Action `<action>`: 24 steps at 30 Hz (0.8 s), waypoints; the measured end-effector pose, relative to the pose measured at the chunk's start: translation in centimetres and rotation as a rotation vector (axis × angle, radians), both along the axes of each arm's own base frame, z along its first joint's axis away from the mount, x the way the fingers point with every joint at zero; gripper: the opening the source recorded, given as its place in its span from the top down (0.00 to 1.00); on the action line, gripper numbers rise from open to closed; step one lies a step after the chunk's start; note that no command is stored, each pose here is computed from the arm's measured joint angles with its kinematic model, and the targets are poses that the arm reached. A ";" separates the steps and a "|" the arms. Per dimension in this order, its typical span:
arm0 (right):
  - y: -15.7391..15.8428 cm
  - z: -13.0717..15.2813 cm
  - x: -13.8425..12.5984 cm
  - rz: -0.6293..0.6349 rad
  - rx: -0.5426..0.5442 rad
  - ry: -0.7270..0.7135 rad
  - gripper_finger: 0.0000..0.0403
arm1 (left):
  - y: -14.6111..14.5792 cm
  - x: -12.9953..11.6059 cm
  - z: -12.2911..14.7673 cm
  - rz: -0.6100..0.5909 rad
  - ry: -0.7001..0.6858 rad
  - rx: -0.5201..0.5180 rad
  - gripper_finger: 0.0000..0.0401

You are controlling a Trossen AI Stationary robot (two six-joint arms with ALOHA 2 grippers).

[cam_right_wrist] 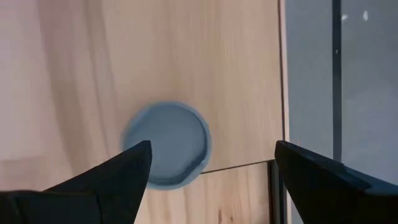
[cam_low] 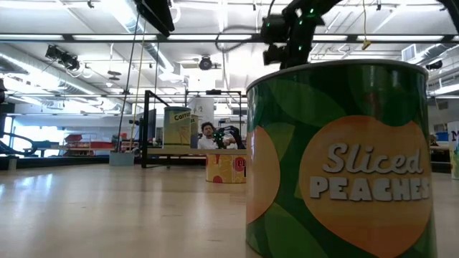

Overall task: Pick and place cans onto a shelf
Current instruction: Put the light green can on the shelf, then put the white can on the shelf aligned with the light green can

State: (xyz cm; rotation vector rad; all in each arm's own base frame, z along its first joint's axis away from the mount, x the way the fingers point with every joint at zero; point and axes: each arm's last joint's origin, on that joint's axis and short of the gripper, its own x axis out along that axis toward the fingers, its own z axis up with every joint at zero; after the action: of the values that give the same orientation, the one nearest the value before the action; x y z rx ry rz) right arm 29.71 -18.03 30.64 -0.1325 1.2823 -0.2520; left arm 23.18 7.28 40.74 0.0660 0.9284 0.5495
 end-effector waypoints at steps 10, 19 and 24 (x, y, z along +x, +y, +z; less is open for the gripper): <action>7.7 5.4 -2.1 0.023 0.106 -0.167 0.13 | 0.2 0.7 0.6 0.002 -0.098 0.025 0.13; 17.3 7.6 -5.5 0.094 0.228 -0.090 0.13 | -0.5 0.9 0.5 0.057 -0.188 -0.129 0.13; 22.1 7.4 -7.5 0.148 0.278 -0.044 0.13 | -2.7 1.3 0.4 -0.007 -0.185 -0.199 0.13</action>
State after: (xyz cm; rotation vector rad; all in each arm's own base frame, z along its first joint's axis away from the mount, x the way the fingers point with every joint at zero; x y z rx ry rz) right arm 22.26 4.11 38.02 0.0159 1.2446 0.0503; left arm 24.46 4.53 41.12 -0.1591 0.7977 0.4463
